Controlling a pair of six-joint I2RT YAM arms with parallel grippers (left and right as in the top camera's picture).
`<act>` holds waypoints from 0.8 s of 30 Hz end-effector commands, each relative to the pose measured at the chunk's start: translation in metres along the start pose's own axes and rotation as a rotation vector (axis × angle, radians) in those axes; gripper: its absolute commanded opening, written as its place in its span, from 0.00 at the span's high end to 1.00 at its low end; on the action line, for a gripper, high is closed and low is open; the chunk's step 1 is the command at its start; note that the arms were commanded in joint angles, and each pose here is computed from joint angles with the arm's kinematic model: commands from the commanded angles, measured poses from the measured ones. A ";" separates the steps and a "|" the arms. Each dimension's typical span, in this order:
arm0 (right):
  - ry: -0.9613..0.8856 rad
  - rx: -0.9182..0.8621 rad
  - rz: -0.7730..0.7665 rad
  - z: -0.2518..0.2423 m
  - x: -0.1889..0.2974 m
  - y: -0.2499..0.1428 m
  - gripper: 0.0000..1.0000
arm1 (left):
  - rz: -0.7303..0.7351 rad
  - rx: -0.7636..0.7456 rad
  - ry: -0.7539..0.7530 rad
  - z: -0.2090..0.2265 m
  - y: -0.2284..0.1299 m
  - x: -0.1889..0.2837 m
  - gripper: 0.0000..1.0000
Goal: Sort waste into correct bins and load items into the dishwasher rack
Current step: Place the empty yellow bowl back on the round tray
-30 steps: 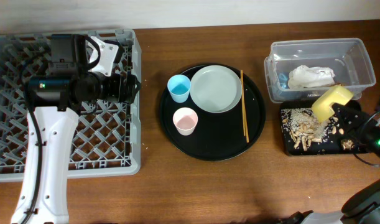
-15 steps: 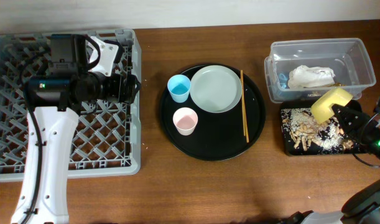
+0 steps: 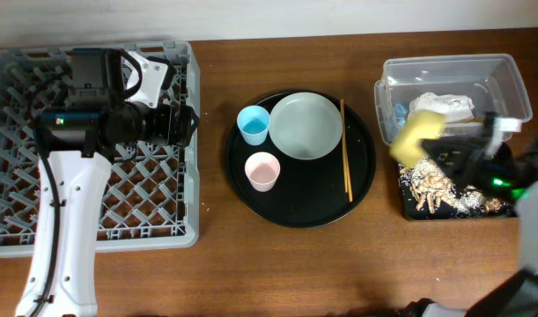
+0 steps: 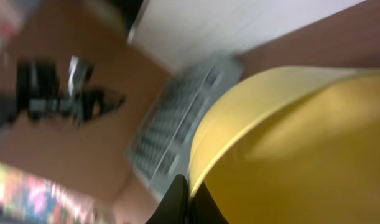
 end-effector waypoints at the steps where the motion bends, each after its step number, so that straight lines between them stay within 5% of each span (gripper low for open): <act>1: -0.216 -0.037 0.202 0.019 -0.047 -0.017 0.96 | -0.012 -0.020 -0.004 -0.002 0.004 0.003 0.01; 6: -0.587 -0.026 0.364 0.029 -0.132 -0.064 0.96 | -0.012 -0.020 -0.004 -0.002 0.004 0.003 0.01; 11: -0.774 0.004 0.457 0.018 -0.167 -0.106 0.96 | -0.012 -0.020 -0.004 -0.002 0.004 0.003 0.01; 17: -0.883 -0.069 0.634 -0.032 -0.197 -0.154 0.96 | -0.012 -0.020 -0.004 -0.002 0.004 0.003 0.01; 22: -0.880 -0.097 0.650 -0.038 -0.202 -0.151 0.96 | -0.012 -0.020 -0.004 -0.002 0.004 0.003 0.01; 24: -0.883 -0.095 0.648 -0.038 -0.202 -0.151 0.82 | -0.012 -0.020 -0.004 -0.002 0.004 0.003 0.01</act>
Point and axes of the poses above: each gripper's point midway between its finger pads, its own x axis back along the fingers, its own z axis along the line the jaws close on, y = z × x, the point moved 6 cm from there along x, back along the fingers, and after that the axes turned 5 degrees about -x, right-handed, at the moved point
